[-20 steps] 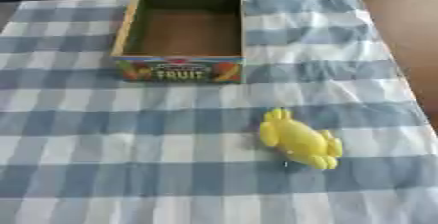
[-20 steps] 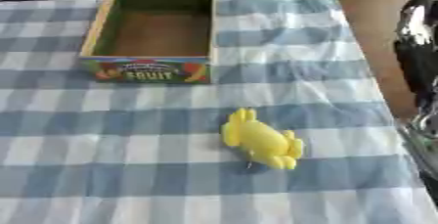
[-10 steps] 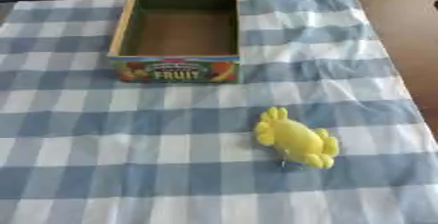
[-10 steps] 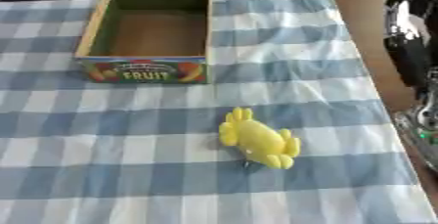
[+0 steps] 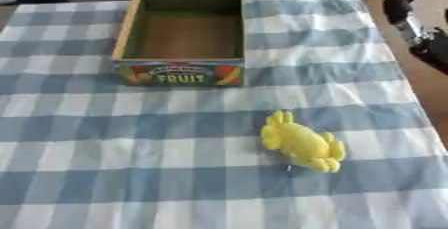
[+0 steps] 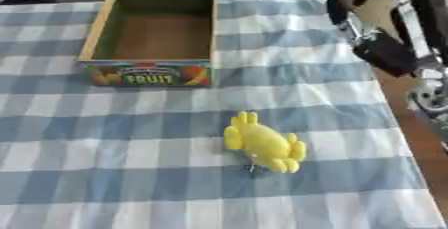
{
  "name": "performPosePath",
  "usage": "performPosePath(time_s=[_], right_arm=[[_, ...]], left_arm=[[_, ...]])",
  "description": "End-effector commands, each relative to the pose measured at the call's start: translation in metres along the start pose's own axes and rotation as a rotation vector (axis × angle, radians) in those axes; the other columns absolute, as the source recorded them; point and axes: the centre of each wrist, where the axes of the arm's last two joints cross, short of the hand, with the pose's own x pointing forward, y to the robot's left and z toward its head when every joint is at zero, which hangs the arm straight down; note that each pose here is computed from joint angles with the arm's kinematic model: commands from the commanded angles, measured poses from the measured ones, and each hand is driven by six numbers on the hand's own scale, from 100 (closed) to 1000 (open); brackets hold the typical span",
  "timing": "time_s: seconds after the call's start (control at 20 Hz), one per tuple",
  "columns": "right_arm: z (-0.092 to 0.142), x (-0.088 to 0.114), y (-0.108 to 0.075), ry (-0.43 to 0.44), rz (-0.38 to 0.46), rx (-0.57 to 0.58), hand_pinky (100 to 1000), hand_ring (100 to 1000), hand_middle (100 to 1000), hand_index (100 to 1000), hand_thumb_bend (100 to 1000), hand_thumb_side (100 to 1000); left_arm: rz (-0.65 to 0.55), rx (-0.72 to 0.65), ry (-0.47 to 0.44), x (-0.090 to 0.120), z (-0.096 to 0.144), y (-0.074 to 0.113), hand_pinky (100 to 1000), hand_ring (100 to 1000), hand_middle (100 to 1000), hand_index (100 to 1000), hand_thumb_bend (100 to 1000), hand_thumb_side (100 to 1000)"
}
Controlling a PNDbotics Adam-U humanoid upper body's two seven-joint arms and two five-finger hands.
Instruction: Pick up objects on the table and place them in the box.
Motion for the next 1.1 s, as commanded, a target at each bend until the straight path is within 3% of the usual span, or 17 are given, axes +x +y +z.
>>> performPosePath(time_s=[0.05,0.3,0.35,0.4,0.45,0.55,0.65,0.85,1.1], right_arm=[[-0.005,0.006,-0.008,-0.061,0.099,0.107,754,708,541,918,529,1000],[0.003,0.008,0.003,-0.096,0.154,0.270,792,753,582,968,653,1000],[0.006,0.008,0.006,-0.098,0.154,0.300,801,764,582,976,701,947],[0.008,0.008,0.010,-0.098,0.147,0.339,805,771,582,980,760,836],[0.010,0.009,0.012,-0.096,0.137,0.376,819,787,584,986,826,665],[0.012,0.010,0.016,-0.089,0.103,0.444,833,804,599,1000,858,480],[0.013,0.011,0.018,-0.082,0.062,0.500,844,832,636,1000,845,358],[0.016,0.013,0.022,-0.064,-0.001,0.593,865,869,688,1000,848,303],[0.016,0.016,0.027,-0.049,-0.017,0.643,887,905,732,1000,860,343]], left_arm=[[0.004,-0.022,-0.022,0.005,-0.005,0.000,645,619,565,930,100,753],[0.007,-0.031,-0.018,0.005,-0.005,-0.001,646,618,564,930,100,753],[0.007,-0.034,-0.017,0.006,-0.005,-0.001,646,617,563,930,100,753],[0.008,-0.036,-0.017,0.006,-0.005,-0.001,646,617,563,930,100,752],[0.008,-0.037,-0.017,0.006,-0.005,-0.002,646,617,559,929,100,744],[0.009,-0.040,-0.016,0.006,-0.005,-0.002,646,617,555,928,100,736],[0.010,-0.042,-0.015,0.006,-0.005,-0.002,646,616,554,928,100,738],[0.011,-0.041,-0.014,0.006,-0.005,-0.002,645,616,553,928,100,739],[0.015,-0.046,-0.011,0.006,-0.004,-0.003,645,616,554,928,100,739]])
